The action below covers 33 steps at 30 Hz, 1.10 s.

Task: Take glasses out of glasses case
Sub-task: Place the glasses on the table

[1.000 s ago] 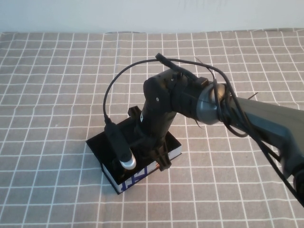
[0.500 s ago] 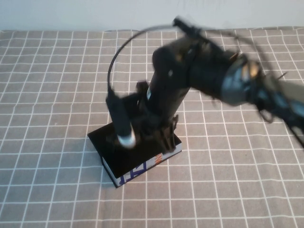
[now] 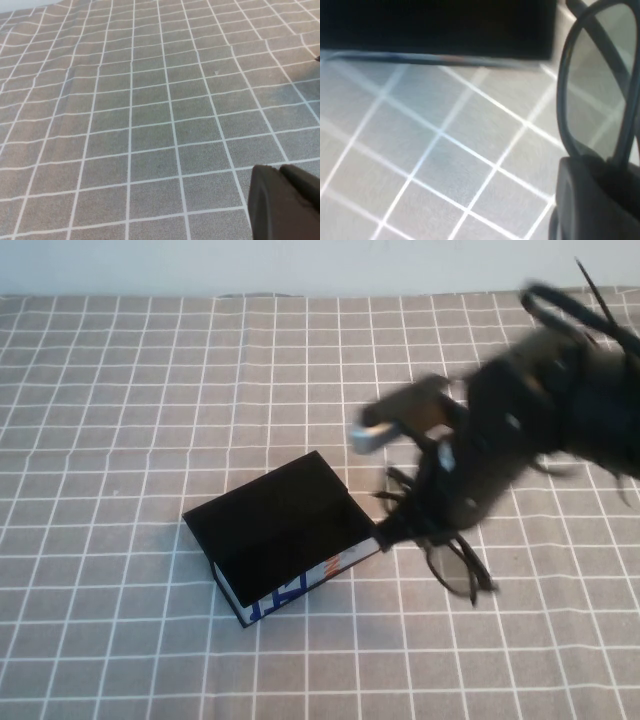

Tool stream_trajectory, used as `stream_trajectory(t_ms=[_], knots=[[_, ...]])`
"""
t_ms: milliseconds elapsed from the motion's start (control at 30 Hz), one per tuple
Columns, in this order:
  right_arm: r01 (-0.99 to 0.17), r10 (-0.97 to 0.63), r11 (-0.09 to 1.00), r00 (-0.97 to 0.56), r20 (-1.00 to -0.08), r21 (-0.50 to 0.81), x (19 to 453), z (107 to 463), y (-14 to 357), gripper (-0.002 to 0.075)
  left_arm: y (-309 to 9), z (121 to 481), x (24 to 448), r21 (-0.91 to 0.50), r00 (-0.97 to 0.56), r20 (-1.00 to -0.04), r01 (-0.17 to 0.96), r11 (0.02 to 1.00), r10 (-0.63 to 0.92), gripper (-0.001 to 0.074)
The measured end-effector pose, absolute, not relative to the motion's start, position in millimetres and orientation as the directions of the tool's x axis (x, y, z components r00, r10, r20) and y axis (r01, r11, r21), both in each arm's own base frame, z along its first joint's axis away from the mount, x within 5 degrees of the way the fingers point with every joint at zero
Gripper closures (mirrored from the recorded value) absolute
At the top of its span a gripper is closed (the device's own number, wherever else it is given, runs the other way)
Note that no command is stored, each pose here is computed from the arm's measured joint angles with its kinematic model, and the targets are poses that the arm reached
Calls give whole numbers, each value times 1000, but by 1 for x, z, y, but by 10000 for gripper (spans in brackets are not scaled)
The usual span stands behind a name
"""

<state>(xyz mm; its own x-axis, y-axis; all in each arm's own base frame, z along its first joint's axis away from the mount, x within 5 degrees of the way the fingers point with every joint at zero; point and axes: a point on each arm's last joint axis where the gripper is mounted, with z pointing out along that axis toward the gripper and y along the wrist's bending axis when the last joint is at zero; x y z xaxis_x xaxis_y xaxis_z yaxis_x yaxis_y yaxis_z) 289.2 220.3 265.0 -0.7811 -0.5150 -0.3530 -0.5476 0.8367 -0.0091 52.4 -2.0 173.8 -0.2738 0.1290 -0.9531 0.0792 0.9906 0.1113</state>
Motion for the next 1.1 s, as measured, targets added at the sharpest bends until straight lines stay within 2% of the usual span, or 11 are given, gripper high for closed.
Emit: stream_trajectory(t_ms=[133,300,633,933,1100], knots=[[-296,-255,951,-914,-315,92,287,236,195,666,-2,174,52,111,-274,-953,79,991,129,739],[-163,-116,976,-950,-289,145,290,217,181,666,-2,174,52,111,-274,-953,79,991,129,739],[-98,-58,980,-973,-223,171,298,192,184,642,-2,174,52,111,-274,-953,79,991,129,739],[-91,-60,984,-978,-200,151,298,189,180,413,-2,174,52,111,-274,-953,79,991,129,739],[-103,-78,987,-979,-190,122,293,199,174,382,-2,174,52,111,-274,-953,79,991,129,739]])
